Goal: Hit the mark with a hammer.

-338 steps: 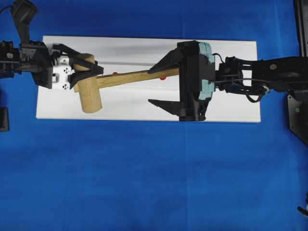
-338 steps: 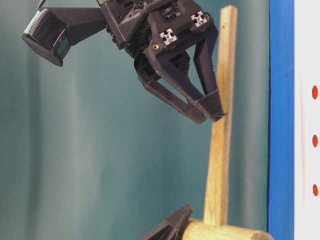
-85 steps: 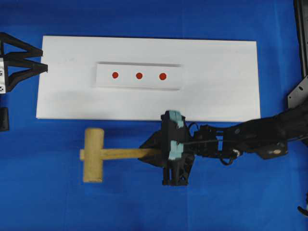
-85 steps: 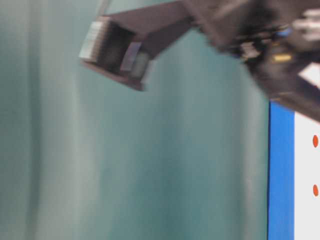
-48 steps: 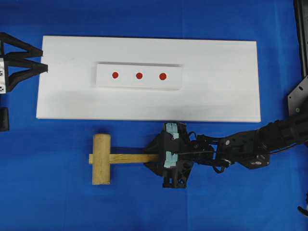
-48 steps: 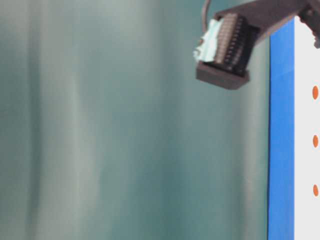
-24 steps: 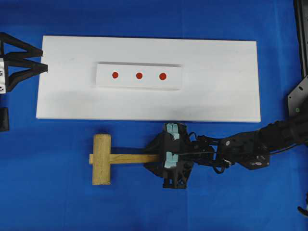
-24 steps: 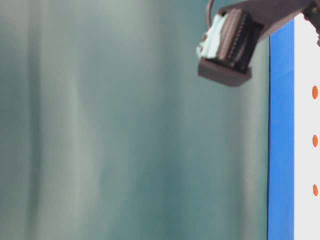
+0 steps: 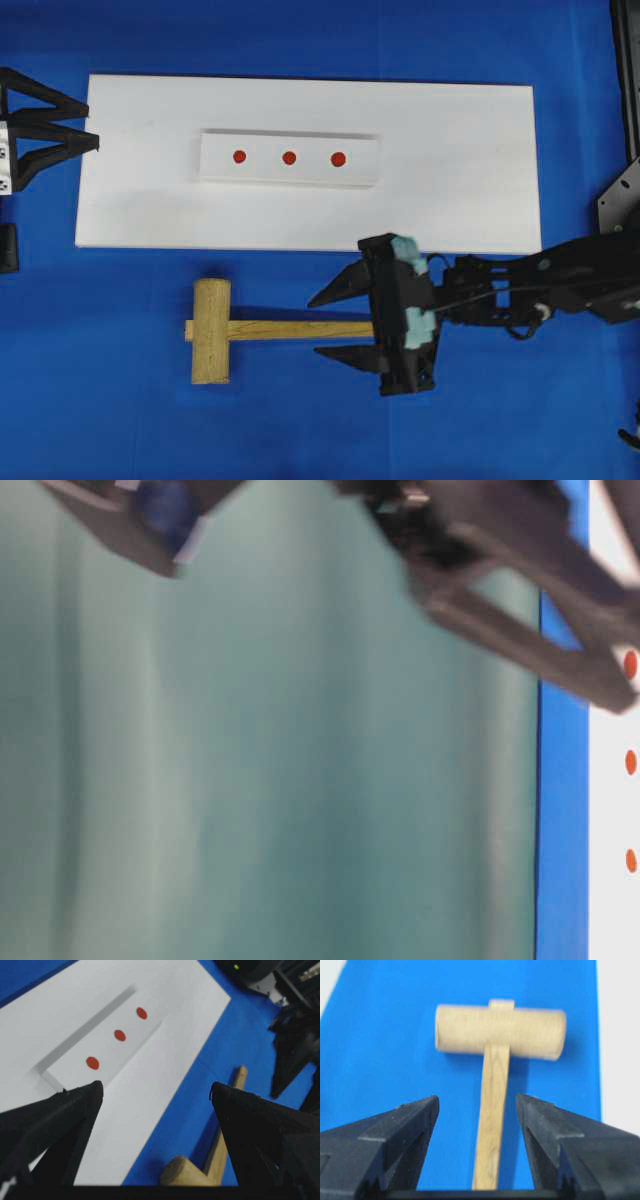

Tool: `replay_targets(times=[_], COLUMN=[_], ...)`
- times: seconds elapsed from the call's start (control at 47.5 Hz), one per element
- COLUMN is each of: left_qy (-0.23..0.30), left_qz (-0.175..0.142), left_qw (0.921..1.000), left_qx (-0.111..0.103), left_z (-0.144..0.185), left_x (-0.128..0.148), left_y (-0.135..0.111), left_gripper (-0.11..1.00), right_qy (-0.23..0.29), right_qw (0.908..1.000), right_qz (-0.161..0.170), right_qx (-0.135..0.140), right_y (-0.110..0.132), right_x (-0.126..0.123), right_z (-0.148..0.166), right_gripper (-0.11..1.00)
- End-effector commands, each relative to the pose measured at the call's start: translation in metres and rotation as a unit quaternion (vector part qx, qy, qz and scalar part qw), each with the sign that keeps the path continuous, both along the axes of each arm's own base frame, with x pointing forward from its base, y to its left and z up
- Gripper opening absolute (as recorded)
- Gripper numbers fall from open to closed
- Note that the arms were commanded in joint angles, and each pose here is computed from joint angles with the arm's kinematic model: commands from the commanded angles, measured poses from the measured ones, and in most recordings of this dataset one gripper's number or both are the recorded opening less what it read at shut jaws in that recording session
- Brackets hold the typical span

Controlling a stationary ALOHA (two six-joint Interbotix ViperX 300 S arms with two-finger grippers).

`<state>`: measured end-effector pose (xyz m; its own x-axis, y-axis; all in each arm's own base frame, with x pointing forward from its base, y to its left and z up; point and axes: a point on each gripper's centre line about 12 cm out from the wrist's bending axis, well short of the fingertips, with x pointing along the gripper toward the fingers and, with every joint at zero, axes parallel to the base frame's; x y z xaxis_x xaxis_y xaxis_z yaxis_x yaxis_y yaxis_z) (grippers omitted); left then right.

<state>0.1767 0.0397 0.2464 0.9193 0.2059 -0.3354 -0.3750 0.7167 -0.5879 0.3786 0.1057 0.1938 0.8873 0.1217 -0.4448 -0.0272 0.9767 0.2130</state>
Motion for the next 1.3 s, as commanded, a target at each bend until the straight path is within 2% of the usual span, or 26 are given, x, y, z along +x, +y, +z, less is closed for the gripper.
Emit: replay_targets(times=[0.0,0.126,0.253,0.463,0.568,0.758,0.884,0.989,1.137,1.284], left_qy=[-0.004,-0.004,-0.005,-0.004,-0.004,-0.004,-0.007,-0.008,0.003,0.025], left_qz=[0.001,0.001,0.001,0.0,0.0,0.0,-0.002,-0.019,-0.057,-0.078], left_qw=[1.0,1.0,1.0,1.0,1.0,1.0,0.9999,0.9989,0.9916,0.9827], left_qx=[0.005,0.005,0.004,0.005,0.005,0.005,0.013,0.041,0.116,0.166], left_z=[0.004,0.004,0.004,0.004,0.004,0.004,0.006,0.01,0.016,0.017], left_x=[0.001,0.001,0.001,0.001,0.002,0.002,0.001,-0.002,-0.007,-0.013], left_y=[0.001,0.001,0.001,0.001,0.001,0.001,0.001,-0.003,-0.008,-0.01], left_gripper=[0.89,0.89,0.89,0.89,0.89,0.89,0.89,0.89,0.89,0.89], right_qy=[-0.022,-0.022,-0.021,-0.013,-0.011,-0.01,-0.02,-0.045,-0.075,-0.114], right_qw=[0.9998,0.9996,0.9985,0.9949,0.9933,0.994,0.9946,0.9931,0.9903,0.9872], right_qz=[-0.001,-0.019,-0.05,-0.092,-0.106,-0.101,-0.097,-0.104,-0.113,-0.108], right_qx=[0.001,-0.004,-0.011,-0.037,-0.045,-0.04,-0.033,-0.031,-0.028,-0.025], right_y=[-0.005,-0.021,-0.051,-0.104,-0.121,-0.123,-0.123,-0.127,-0.13,-0.128], right_x=[0.0,0.003,0.004,-0.004,-0.007,-0.011,-0.028,-0.051,-0.087,-0.122], right_z=[0.019,0.02,0.021,0.028,0.031,0.038,0.051,0.067,0.08,0.097], right_gripper=[0.54,0.54,0.54,0.54,0.54,0.54,0.54,0.54,0.54,0.54])
